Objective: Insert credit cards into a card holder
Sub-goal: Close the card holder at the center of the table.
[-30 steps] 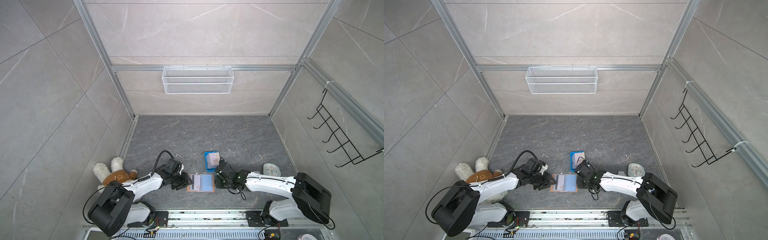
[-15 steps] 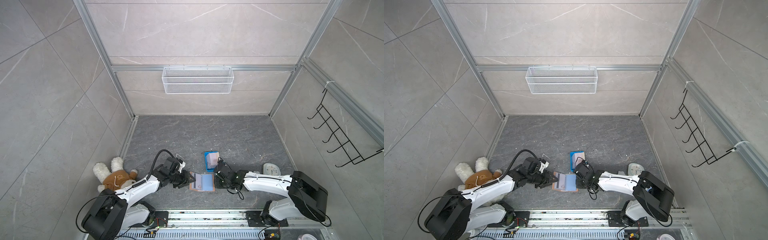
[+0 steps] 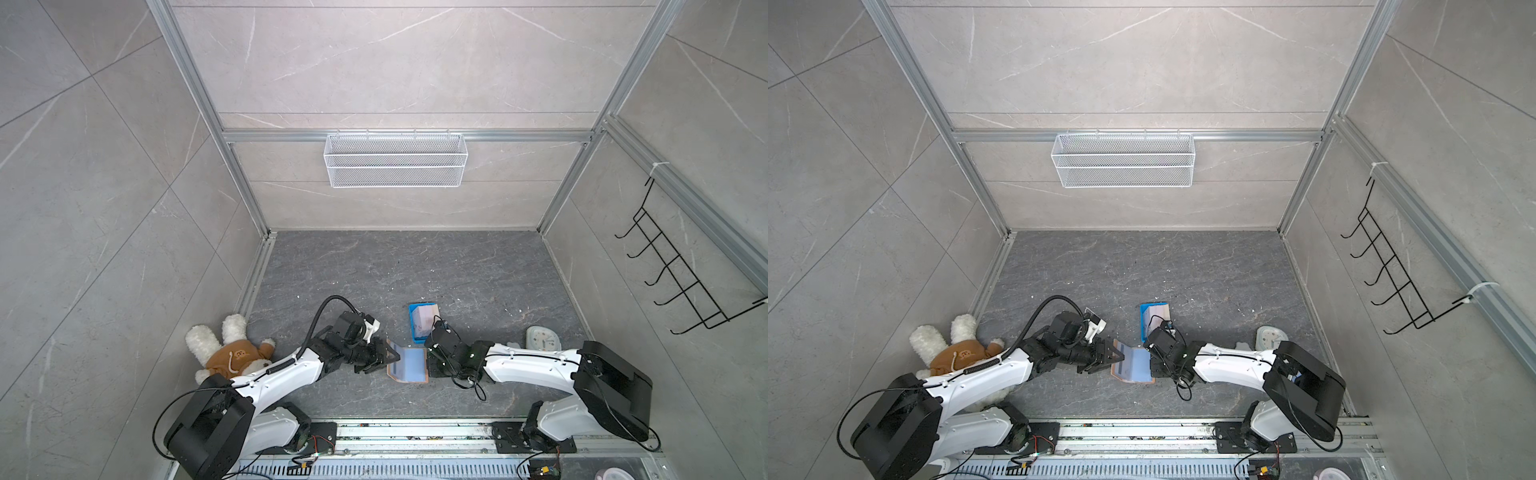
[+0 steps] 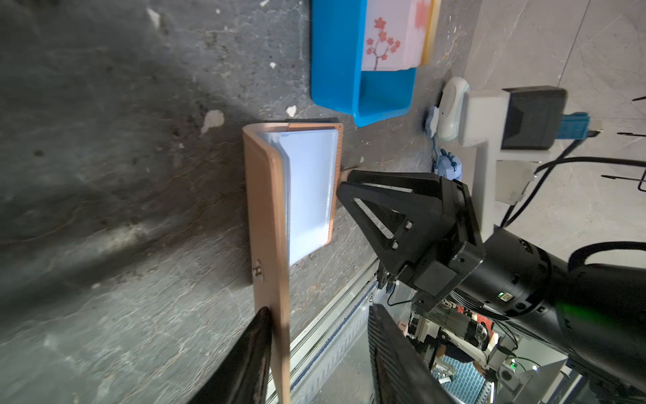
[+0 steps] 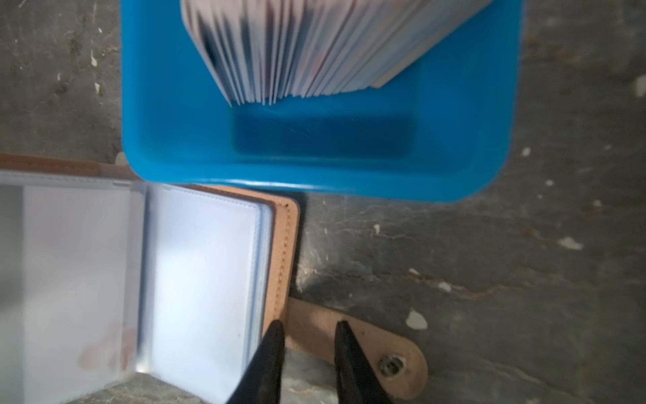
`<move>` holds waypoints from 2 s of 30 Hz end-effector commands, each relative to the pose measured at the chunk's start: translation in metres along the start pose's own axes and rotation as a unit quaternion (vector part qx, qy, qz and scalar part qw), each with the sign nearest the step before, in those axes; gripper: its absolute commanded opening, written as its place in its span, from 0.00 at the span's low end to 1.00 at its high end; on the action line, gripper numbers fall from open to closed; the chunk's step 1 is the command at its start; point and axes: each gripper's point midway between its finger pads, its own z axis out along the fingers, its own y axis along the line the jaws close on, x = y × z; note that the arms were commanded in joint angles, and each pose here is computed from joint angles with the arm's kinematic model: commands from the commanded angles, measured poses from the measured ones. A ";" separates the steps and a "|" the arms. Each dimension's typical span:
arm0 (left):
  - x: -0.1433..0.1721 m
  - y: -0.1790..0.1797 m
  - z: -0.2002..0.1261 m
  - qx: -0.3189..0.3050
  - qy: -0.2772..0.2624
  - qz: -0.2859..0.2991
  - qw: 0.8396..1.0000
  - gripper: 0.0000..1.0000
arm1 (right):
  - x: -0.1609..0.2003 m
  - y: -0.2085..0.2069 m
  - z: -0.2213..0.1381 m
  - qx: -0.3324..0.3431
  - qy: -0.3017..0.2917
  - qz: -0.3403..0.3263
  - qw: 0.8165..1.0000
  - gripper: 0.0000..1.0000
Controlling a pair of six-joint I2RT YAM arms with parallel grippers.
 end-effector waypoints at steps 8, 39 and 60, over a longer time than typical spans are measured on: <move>-0.005 -0.018 0.007 0.013 0.002 0.014 1.000 0.47 | 0.011 0.006 0.005 -0.004 0.022 -0.017 1.000 0.32; -0.002 -0.024 0.012 0.010 0.002 0.027 1.000 0.46 | 0.010 0.074 -0.012 -0.148 0.023 -0.031 0.988 0.27; 0.005 -0.026 0.023 0.014 0.012 0.031 0.999 0.46 | 0.011 0.067 -0.009 -0.140 0.019 -0.015 0.990 0.24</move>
